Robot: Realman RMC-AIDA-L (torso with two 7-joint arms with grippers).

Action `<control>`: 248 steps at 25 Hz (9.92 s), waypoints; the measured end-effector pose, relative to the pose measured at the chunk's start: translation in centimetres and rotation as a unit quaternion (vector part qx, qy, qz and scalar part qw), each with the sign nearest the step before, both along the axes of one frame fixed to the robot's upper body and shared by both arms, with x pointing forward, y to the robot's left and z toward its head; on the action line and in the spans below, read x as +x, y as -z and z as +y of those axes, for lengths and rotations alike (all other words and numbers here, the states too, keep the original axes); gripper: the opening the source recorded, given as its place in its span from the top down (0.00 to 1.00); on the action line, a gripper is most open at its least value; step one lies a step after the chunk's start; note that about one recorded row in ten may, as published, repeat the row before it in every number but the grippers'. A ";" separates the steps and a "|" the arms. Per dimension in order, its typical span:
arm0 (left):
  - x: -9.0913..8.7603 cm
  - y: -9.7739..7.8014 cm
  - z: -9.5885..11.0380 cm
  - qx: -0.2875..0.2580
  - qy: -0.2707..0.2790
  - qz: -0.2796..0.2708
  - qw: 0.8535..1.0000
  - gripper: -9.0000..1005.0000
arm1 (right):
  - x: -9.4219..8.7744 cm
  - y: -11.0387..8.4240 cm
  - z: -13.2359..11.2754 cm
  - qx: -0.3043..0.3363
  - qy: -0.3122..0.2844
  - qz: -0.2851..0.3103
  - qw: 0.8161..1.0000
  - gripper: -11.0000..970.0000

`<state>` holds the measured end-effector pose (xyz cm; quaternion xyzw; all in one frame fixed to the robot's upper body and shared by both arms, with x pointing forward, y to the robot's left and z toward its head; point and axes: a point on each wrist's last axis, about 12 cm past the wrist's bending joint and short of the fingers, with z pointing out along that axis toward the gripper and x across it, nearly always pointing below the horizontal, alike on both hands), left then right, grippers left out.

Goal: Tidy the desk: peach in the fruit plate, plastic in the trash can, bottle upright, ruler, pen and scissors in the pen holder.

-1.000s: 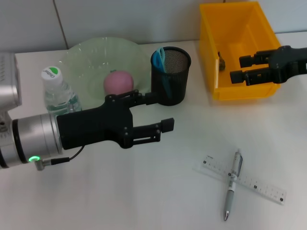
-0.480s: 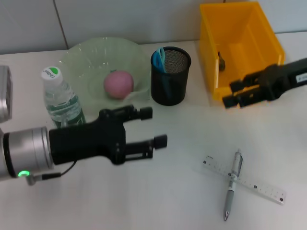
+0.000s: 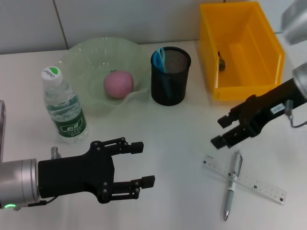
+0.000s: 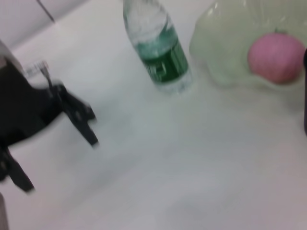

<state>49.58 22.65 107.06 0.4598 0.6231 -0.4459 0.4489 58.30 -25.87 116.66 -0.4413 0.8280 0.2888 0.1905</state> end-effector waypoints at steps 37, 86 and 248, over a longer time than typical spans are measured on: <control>-1.4 2.1 0.7 0.018 -0.005 -0.004 1.000 0.36 | -0.5 3.7 8.6 -0.212 -0.047 0.002 0.976 0.35; -1.3 1.7 0.7 0.014 0.006 -0.009 1.000 0.36 | -0.3 2.5 9.6 -0.213 -0.037 -0.034 0.976 0.60; -1.3 1.2 -0.1 0.018 0.061 -0.021 0.998 0.35 | 4.4 -0.7 3.1 0.297 0.224 -0.296 0.880 0.20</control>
